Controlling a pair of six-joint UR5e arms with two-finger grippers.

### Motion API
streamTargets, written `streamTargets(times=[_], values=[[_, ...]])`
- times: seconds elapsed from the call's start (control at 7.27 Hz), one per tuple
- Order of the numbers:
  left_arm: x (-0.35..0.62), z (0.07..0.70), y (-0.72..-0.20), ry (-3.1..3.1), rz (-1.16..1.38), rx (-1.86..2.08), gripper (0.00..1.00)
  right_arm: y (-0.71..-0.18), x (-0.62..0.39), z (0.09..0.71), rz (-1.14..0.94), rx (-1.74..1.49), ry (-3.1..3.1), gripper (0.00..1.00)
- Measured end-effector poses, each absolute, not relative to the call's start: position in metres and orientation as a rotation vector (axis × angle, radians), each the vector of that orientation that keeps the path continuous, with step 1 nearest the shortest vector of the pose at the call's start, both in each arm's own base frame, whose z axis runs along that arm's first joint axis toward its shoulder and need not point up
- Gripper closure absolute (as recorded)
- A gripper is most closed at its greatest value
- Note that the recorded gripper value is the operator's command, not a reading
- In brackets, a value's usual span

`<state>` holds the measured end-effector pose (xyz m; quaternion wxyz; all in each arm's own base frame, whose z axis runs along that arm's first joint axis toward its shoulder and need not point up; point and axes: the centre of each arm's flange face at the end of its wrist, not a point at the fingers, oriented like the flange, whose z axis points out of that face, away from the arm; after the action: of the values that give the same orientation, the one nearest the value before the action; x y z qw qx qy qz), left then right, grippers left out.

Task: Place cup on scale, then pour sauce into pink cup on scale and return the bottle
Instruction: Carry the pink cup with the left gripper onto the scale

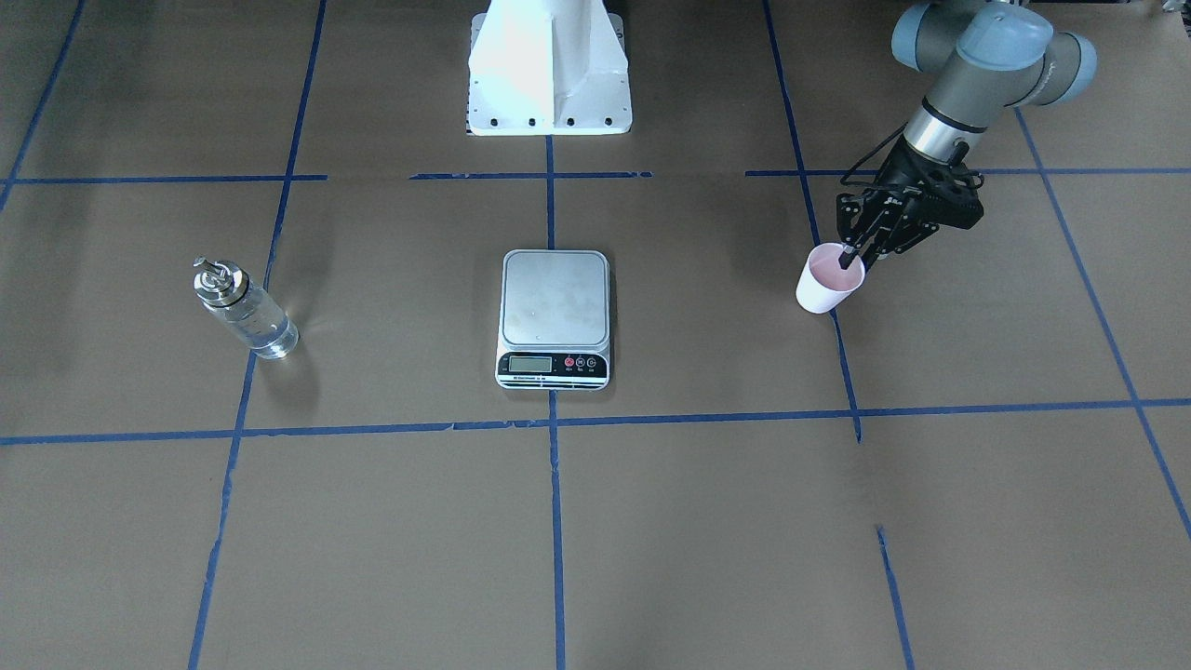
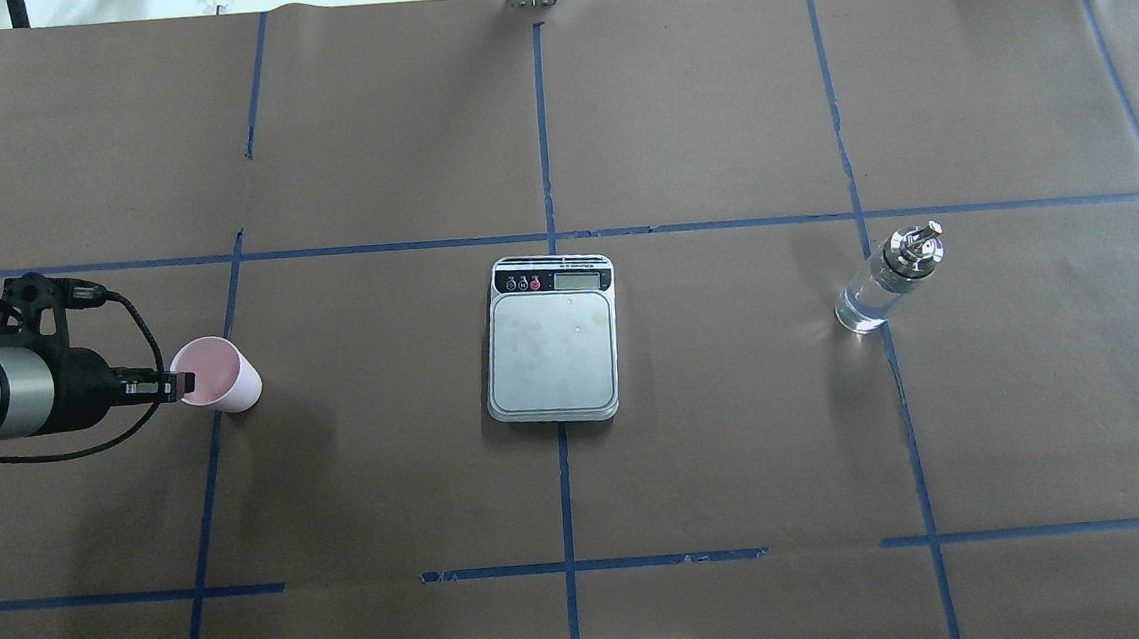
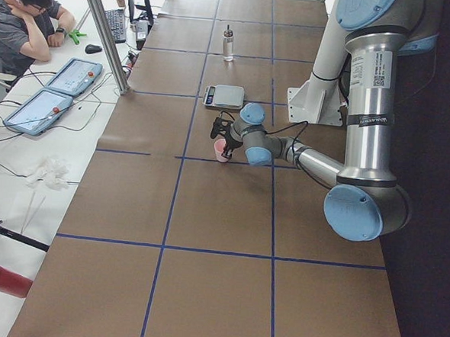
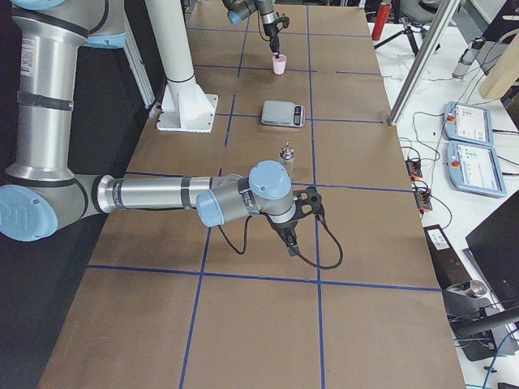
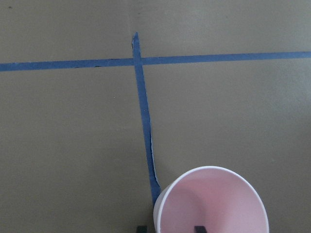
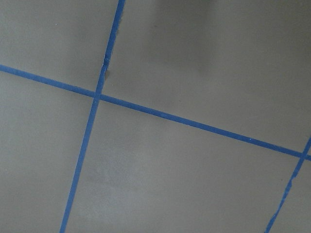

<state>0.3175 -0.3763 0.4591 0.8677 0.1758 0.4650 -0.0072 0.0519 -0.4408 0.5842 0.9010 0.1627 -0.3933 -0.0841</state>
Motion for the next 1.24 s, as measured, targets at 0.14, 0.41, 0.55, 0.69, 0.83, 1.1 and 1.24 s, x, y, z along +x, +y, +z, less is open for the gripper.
streamTargets(times=[0.14, 0.41, 0.55, 0.69, 0.83, 1.1, 1.24], values=[[0.318, 0.458, -0.377, 0.966, -0.013, 0.364, 1.0, -0.44, 0.052, 0.585, -0.174, 0.336, -0.814, 0.0], [0.323, 0.435, -0.38, 0.948, -0.005, 0.352, 1.0, -0.44, 0.052, 0.584, -0.175, 0.336, -0.814, 0.0], [0.333, 0.401, -0.388, 0.932, -0.003, 0.341, 1.0, -0.44, 0.052, 0.585, -0.175, 0.336, -0.814, 0.0], [0.352, 0.35, -0.401, 0.914, -0.007, 0.325, 1.0, -0.44, 0.052, 0.584, -0.175, 0.336, -0.814, 0.0], [0.377, 0.29, -0.414, 0.9, -0.012, 0.301, 1.0, -0.44, 0.052, 0.584, -0.175, 0.337, -0.814, 0.0], [0.443, 0.197, -0.427, 0.907, -0.066, 0.224, 1.0, -0.44, 0.052, 0.584, -0.176, 0.338, -0.814, 0.0], [0.483, 0.168, -0.439, 0.907, -0.1, 0.188, 1.0, -0.44, 0.052, 0.583, -0.176, 0.338, -0.814, 0.0]])
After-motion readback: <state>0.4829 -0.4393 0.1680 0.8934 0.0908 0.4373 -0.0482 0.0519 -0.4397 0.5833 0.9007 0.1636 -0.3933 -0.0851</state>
